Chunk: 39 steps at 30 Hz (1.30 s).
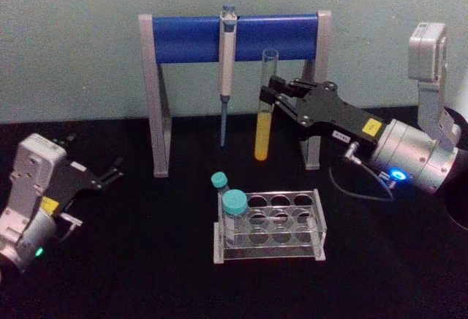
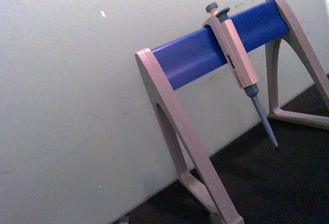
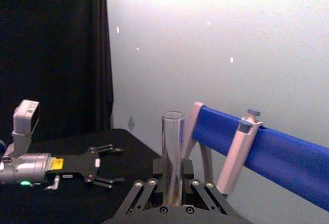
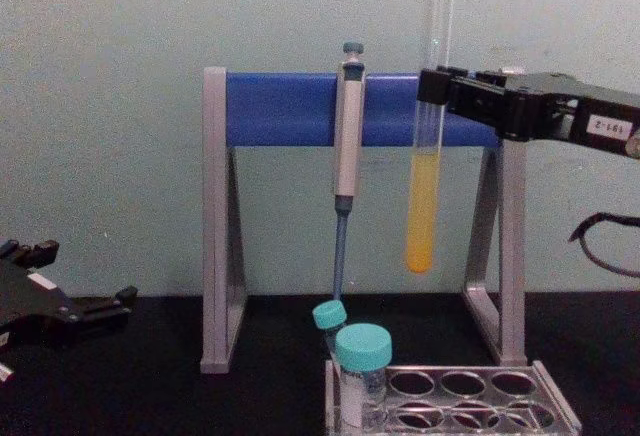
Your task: Pick up the test tube from the test tube rack, shake it, then place it back into the test tube rack.
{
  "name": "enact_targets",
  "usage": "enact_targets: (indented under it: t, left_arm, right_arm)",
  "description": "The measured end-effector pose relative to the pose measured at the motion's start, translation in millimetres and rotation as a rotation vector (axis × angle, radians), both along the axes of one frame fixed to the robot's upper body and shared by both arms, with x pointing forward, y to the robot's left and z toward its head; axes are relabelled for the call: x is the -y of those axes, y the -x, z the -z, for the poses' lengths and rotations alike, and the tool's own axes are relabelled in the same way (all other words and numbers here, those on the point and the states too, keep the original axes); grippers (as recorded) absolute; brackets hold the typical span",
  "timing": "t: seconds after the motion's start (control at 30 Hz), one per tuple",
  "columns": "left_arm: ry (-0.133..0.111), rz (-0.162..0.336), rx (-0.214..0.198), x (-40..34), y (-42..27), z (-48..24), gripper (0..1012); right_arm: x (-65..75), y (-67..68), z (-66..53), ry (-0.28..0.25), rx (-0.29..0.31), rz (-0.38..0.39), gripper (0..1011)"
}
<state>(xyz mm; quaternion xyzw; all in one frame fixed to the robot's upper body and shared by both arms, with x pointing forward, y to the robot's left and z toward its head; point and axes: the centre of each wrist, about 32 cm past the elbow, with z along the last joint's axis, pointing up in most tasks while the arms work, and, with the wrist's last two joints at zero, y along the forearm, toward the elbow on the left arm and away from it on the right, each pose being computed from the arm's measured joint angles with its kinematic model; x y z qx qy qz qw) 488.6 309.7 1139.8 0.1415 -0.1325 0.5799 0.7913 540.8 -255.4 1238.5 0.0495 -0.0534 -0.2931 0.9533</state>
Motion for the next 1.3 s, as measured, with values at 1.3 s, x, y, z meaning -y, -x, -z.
enact_targets:
  t: [1.3]
  left_arm:
    - [0.0,0.0,0.0,0.0,0.0,0.0,1001]
  right_arm:
    - [5.2,22.4,0.7,0.0,-0.007,-0.02,213]
